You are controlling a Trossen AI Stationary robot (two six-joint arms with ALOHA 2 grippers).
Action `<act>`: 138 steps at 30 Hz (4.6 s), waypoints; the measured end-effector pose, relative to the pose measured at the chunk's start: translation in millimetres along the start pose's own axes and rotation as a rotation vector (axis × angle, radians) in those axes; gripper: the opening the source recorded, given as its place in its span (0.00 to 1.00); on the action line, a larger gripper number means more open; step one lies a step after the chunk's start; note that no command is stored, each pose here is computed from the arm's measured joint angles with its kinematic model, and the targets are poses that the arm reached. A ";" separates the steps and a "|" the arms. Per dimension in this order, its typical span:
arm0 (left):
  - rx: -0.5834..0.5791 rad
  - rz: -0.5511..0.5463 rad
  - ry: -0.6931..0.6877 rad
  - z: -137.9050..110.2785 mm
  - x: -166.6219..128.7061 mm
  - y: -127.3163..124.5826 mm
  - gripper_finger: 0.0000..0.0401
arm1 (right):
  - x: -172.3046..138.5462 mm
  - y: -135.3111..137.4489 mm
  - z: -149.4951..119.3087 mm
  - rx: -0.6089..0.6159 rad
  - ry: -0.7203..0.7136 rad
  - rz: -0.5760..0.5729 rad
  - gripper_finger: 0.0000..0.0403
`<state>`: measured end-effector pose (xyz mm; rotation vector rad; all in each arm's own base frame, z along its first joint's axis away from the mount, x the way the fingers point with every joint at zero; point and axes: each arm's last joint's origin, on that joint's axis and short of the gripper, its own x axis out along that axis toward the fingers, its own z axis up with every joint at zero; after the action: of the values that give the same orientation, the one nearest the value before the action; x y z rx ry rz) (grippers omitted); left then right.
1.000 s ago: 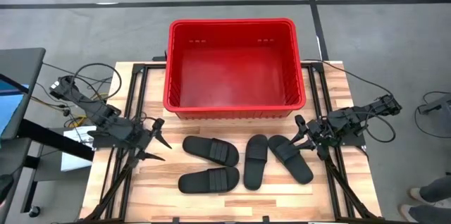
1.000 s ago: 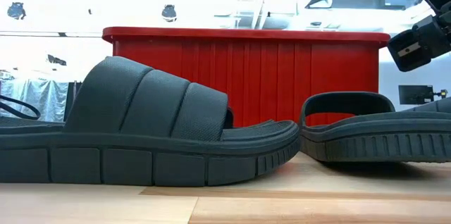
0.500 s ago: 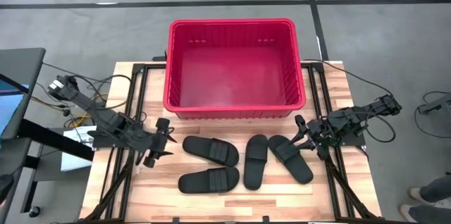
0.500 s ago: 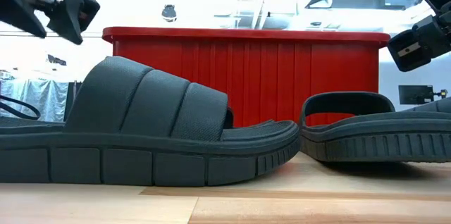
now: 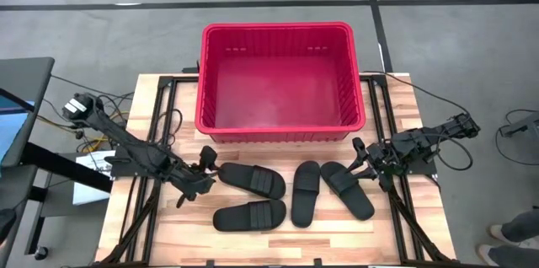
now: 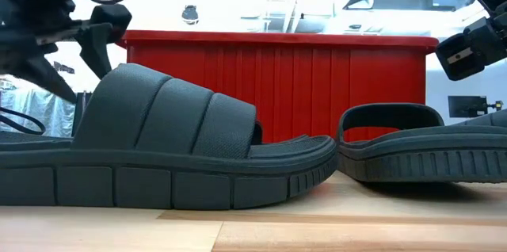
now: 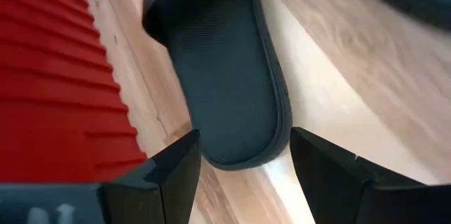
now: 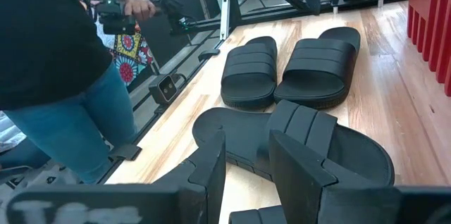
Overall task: Pick and place slides into bin
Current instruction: Put the black slide into the red container
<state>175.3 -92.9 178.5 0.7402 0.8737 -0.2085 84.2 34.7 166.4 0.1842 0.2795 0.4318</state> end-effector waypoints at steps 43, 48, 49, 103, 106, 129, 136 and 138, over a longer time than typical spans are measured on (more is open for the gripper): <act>0.298 -0.044 0.105 3.5 54.5 -21.4 0.51 | 0.0 0.0 0.0 0.000 0.000 0.000 0.25; 0.293 0.006 0.169 -1.8 56.5 -15.1 0.46 | 0.0 0.0 0.0 0.000 0.000 0.000 0.25; 0.289 0.002 0.174 -2.6 57.1 -13.9 0.45 | 0.0 0.0 0.0 0.000 0.000 0.000 0.25; 0.280 0.084 0.127 49.8 8.4 -2.1 0.09 | 0.0 0.0 0.0 0.000 0.000 0.000 0.25; 0.260 0.126 0.111 55.4 -3.1 6.5 0.09 | 0.0 0.0 0.0 0.000 0.000 0.000 0.25; -0.246 0.491 -0.174 90.8 -118.3 98.3 0.09 | 0.0 0.0 0.1 0.000 0.000 0.000 0.25; -0.373 0.603 -0.150 88.8 -129.7 134.5 0.09 | 0.0 0.0 0.0 0.000 0.000 0.000 0.25; -0.409 0.634 -0.141 86.8 -132.8 145.6 0.09 | 0.0 0.0 0.0 0.000 0.000 0.000 0.25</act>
<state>210.1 -59.9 388.4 0.5750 0.4896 0.4655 84.3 34.7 166.4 0.1843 0.2795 0.4319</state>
